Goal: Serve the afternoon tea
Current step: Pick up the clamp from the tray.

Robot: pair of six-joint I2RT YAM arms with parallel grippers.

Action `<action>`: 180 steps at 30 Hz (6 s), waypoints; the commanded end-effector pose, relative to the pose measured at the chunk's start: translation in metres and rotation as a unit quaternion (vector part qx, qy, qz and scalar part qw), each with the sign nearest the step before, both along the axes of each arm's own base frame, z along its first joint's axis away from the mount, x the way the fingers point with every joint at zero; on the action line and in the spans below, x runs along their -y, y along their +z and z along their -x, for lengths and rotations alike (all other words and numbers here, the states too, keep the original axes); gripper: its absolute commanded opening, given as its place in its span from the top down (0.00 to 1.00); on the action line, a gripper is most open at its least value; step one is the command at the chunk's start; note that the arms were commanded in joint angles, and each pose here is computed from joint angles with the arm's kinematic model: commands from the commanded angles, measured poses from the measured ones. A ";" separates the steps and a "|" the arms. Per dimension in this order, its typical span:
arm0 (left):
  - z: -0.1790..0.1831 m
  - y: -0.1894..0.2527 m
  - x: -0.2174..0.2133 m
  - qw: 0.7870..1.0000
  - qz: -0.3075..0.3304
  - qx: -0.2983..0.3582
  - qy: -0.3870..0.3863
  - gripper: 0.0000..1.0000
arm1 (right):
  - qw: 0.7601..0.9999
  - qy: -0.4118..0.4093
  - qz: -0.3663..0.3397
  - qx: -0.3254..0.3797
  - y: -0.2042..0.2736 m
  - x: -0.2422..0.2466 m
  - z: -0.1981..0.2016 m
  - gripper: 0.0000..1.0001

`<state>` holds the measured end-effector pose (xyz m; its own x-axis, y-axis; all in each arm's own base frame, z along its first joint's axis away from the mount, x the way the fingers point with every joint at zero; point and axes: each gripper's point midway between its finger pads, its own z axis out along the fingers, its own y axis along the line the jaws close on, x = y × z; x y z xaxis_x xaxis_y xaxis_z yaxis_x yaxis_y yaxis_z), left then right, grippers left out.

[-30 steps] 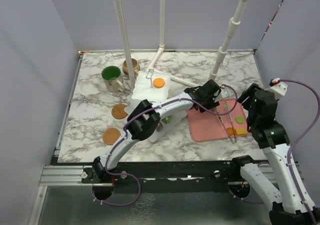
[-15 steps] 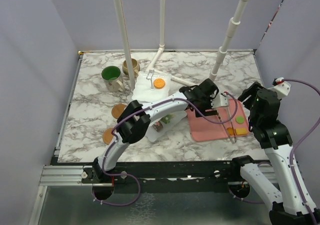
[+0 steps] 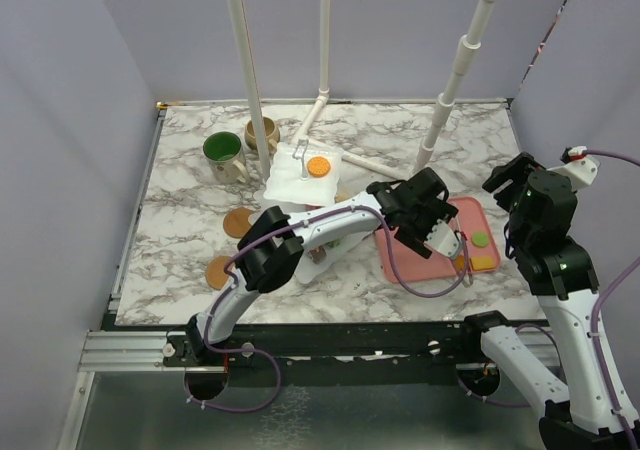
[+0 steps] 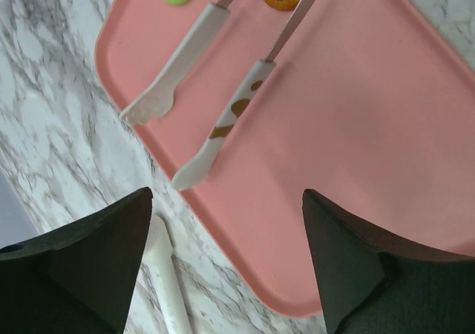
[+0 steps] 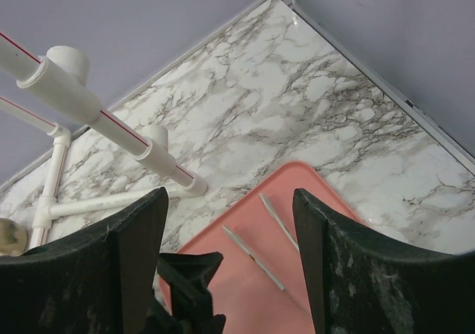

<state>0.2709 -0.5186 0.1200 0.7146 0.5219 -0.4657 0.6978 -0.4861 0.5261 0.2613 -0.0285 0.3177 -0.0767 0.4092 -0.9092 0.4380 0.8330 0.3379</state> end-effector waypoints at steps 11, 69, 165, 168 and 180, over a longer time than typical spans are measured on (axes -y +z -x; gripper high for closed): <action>-0.004 -0.062 0.028 0.983 -0.078 0.051 -0.157 0.38 | 1.000 0.013 0.003 -0.006 0.010 -0.003 0.005 0.27; 0.012 -0.085 0.047 0.974 -0.068 0.042 -0.213 0.75 | 0.998 0.050 -0.023 -0.006 0.008 -0.016 0.017 0.27; 0.145 0.336 -0.107 0.855 0.325 -0.403 -0.019 0.82 | 0.702 0.663 0.056 0.255 0.190 -0.209 0.088 0.80; 0.136 0.342 -0.107 0.854 0.343 -0.392 0.007 0.62 | 0.717 0.645 0.061 0.258 0.191 -0.205 0.084 0.86; 0.064 0.362 -0.133 0.854 0.443 -0.217 0.166 0.01 | 0.814 0.516 0.122 0.238 0.186 -0.164 0.049 0.90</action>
<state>0.1663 -0.4056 0.4660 0.1482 -0.0600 -0.9871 0.9879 -0.0373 0.1506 0.2074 0.1533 0.4955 0.0610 0.1808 -0.9816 -0.7524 0.6545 0.0738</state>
